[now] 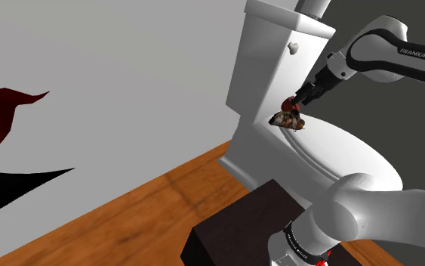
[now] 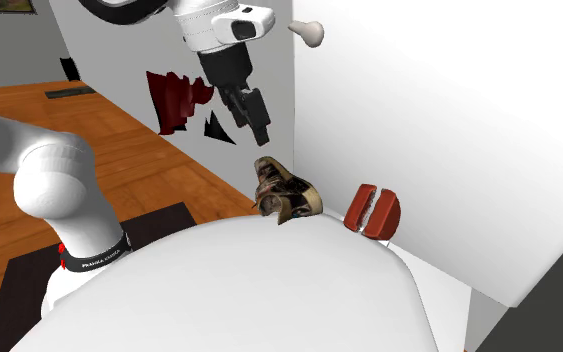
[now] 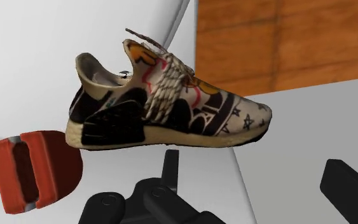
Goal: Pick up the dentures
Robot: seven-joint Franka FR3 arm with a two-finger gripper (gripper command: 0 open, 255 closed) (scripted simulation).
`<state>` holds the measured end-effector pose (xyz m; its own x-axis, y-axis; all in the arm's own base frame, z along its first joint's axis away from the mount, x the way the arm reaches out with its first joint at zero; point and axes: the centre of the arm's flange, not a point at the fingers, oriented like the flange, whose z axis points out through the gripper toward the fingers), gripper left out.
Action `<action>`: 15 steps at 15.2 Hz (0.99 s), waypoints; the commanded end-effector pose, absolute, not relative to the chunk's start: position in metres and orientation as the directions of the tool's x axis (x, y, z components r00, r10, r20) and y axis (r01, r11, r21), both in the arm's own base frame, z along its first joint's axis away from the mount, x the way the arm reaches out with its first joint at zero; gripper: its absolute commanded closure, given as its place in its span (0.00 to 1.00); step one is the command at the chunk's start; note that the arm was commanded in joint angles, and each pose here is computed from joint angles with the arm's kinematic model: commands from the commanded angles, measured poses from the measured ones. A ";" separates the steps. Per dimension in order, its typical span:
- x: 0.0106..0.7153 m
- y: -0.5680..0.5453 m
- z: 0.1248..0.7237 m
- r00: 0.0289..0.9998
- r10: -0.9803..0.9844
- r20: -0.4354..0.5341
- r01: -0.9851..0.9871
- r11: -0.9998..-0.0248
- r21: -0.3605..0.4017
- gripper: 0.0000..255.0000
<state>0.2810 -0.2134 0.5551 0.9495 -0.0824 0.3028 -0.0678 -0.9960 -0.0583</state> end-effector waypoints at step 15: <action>0.309 -0.415 0.469 0.843 -0.037 0.536 0.028 -0.993 -0.114 0.00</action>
<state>0.3057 -0.4011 0.4722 0.8515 -0.0421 0.5227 0.0214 -0.9932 -0.1147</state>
